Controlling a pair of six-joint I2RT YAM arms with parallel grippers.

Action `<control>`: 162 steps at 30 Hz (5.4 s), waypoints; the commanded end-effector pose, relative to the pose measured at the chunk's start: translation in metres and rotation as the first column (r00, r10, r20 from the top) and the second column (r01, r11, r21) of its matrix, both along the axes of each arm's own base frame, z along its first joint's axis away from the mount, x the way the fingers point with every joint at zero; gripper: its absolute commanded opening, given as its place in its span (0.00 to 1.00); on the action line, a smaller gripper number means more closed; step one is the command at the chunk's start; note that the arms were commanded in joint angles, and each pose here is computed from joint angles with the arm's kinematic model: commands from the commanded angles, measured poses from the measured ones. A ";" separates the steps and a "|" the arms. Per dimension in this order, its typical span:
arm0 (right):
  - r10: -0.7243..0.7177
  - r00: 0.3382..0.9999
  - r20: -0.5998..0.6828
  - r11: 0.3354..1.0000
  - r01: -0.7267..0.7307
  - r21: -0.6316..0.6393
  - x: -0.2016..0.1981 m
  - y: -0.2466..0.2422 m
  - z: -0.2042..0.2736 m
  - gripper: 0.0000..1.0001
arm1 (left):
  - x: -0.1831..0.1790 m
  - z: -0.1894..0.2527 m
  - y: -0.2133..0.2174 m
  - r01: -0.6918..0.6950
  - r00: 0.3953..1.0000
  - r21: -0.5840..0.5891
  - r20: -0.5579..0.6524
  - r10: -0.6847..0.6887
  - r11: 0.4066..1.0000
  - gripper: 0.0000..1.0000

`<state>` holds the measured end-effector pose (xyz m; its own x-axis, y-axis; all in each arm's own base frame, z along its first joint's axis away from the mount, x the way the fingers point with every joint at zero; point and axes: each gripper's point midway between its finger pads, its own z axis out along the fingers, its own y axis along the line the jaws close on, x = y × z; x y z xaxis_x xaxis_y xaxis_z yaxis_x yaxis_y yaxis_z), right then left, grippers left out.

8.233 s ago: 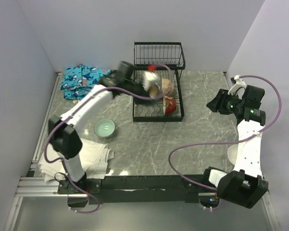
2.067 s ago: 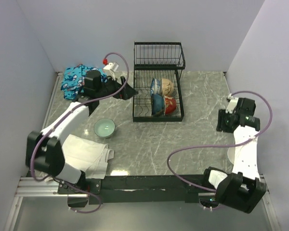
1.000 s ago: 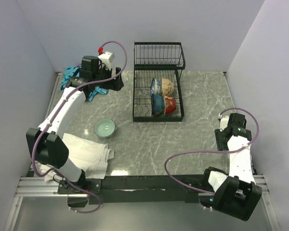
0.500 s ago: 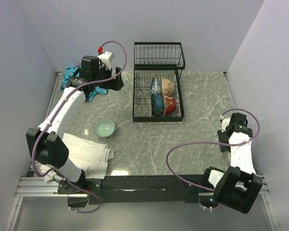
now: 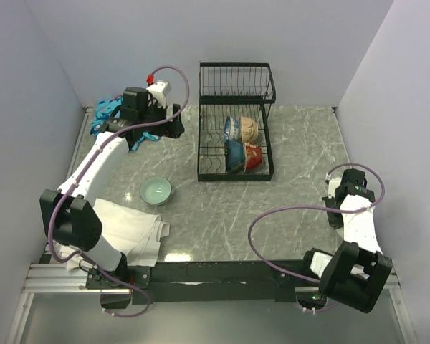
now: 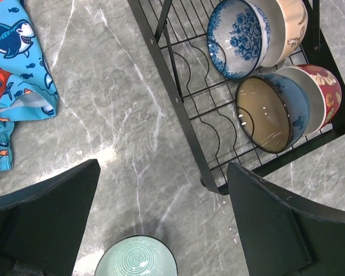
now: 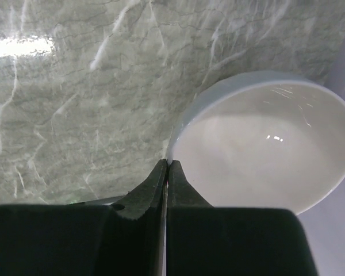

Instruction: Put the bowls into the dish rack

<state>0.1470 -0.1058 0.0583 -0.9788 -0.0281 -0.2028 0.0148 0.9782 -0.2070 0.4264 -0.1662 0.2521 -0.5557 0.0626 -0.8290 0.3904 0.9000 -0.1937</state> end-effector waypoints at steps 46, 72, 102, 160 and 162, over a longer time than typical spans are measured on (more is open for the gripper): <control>0.943 -0.299 0.144 -0.288 -0.953 -0.090 0.055 0.342 0.042 0.00 | -0.079 0.047 0.044 0.088 0.969 0.165 0.215 -0.123 0.982 0.99; 0.930 -0.329 0.162 -0.322 -0.944 -0.073 0.036 0.331 0.040 0.50 | -0.087 0.038 0.028 0.211 0.954 0.140 0.186 -0.235 0.967 0.99; 0.072 0.698 0.713 0.820 -0.448 0.356 0.123 0.122 0.181 0.57 | -0.239 -0.094 -0.190 0.882 0.348 0.376 -0.113 -0.931 0.284 0.71; -0.088 0.712 0.697 0.834 -0.330 0.443 0.144 0.101 0.196 0.52 | -0.158 0.029 -0.168 0.838 0.536 0.037 0.123 -0.835 0.544 0.01; -0.088 0.726 0.682 0.835 -0.319 0.448 0.150 0.097 0.198 0.52 | -0.154 0.048 -0.162 0.830 0.554 -0.046 0.182 -0.812 0.555 0.01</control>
<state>0.2850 0.0033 0.2388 -0.5976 0.2001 -0.7764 -0.1821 0.9092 0.3744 0.2681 -0.3375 0.2232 -0.1782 0.5631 -0.8069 0.9813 0.1626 -0.1033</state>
